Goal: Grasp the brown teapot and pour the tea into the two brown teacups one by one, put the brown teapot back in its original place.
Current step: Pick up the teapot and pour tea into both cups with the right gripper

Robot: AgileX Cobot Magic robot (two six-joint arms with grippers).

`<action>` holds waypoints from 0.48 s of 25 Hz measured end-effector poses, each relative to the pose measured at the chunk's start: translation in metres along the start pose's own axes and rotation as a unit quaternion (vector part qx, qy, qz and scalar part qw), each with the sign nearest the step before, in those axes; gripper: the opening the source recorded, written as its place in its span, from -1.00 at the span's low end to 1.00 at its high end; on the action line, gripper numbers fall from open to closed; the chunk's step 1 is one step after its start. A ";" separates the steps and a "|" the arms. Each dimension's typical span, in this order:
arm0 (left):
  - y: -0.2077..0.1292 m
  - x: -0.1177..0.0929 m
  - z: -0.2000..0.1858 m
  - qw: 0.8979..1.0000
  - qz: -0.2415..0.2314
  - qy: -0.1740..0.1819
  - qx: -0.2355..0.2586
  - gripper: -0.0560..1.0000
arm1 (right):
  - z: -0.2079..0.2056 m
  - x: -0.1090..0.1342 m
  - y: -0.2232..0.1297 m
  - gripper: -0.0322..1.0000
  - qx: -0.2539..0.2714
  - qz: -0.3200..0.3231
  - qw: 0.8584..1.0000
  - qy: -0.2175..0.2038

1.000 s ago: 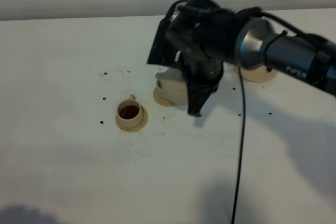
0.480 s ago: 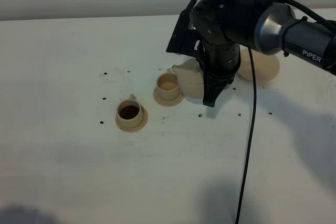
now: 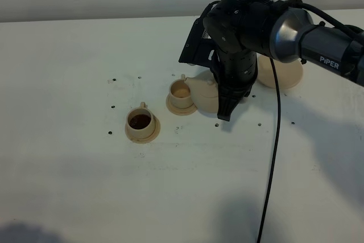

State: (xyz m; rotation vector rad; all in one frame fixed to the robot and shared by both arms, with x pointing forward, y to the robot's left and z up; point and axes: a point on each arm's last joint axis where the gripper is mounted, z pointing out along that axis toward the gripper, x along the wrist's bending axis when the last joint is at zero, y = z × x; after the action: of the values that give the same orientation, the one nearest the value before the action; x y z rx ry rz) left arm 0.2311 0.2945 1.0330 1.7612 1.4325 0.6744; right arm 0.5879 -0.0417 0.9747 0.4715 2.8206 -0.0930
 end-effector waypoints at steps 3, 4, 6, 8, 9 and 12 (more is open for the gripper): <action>0.000 0.000 0.000 1.000 0.000 0.000 0.000 -0.44 | 0.000 0.000 0.000 -0.72 -0.001 0.000 1.000 0.000; 0.000 0.000 0.000 1.000 0.000 0.000 0.000 -0.44 | 0.000 0.000 0.000 -0.72 -0.001 0.000 1.000 0.000; 0.000 0.000 0.000 1.000 0.000 0.000 0.000 -0.44 | 0.000 -0.001 0.000 -0.72 0.000 -0.002 1.000 -0.004; 0.000 0.000 0.000 1.000 0.000 0.000 0.000 -0.44 | 0.000 -0.003 -0.001 -0.72 0.003 -0.005 1.000 -0.016; 0.000 0.000 0.000 1.000 0.000 0.000 0.000 -0.44 | 0.000 -0.004 -0.001 -0.72 0.006 -0.008 1.000 -0.026; 0.000 0.000 0.000 1.000 0.000 0.000 0.000 -0.44 | -0.002 -0.006 0.000 -0.72 0.018 -0.017 0.998 -0.058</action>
State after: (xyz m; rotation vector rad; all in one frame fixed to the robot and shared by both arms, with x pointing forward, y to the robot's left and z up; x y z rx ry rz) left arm 0.2311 0.2945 1.0330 1.7612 1.4325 0.6744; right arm 0.5928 -0.0438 0.9782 0.4132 2.7175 -0.1737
